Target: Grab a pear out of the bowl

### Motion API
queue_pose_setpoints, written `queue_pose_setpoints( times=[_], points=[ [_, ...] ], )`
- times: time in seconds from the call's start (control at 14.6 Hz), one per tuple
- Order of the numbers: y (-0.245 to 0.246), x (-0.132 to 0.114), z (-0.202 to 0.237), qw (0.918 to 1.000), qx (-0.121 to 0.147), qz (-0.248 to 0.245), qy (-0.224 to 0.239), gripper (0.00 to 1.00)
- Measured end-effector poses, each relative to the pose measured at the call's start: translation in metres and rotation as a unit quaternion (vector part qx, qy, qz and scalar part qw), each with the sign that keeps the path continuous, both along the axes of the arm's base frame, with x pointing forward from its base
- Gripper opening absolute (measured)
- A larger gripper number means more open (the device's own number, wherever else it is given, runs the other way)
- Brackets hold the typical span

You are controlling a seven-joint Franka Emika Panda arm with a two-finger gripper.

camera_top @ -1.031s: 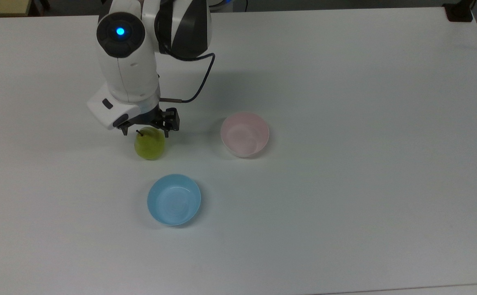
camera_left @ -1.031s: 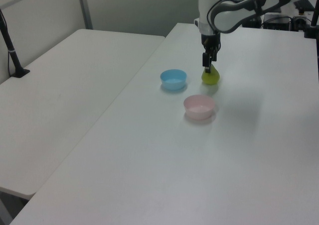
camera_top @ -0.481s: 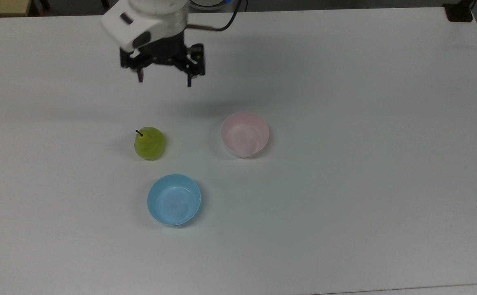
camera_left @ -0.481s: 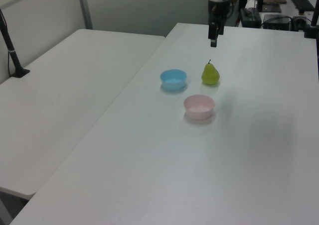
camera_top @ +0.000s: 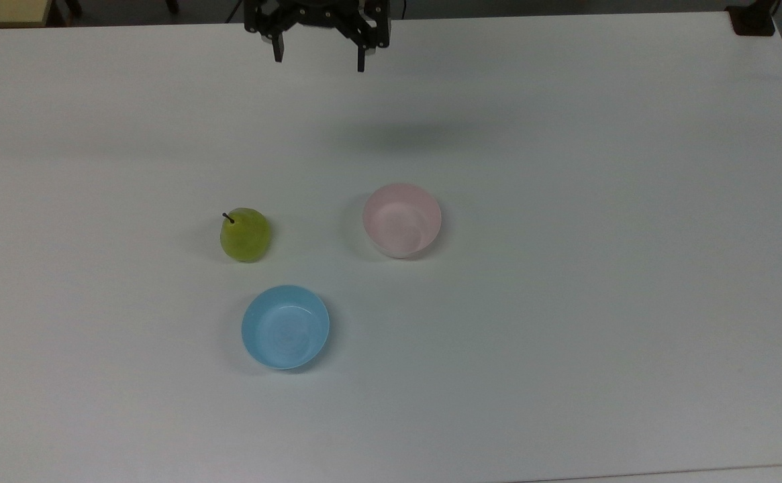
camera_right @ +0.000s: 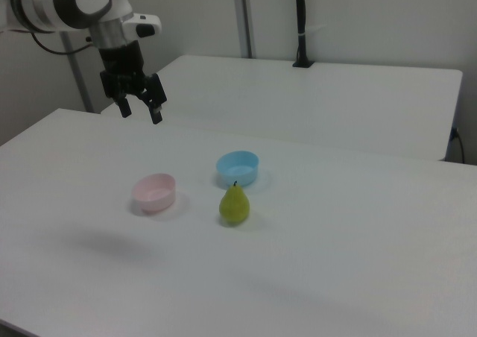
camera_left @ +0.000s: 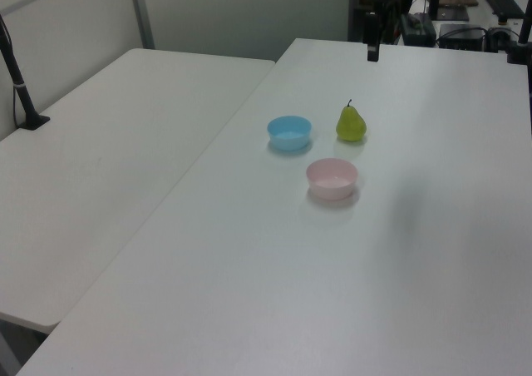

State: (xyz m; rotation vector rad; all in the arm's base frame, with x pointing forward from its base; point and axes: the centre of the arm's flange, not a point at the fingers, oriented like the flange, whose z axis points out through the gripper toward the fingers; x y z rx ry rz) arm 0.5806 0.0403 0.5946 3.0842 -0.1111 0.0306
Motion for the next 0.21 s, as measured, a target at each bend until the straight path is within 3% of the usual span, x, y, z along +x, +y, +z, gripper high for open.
queue_pose_setpoints(
  times=[0.21],
  points=[
    [-0.0043, -0.0042, -0.0008, 1.0, 0.001, -0.004, 0.003, 1.0]
  ],
)
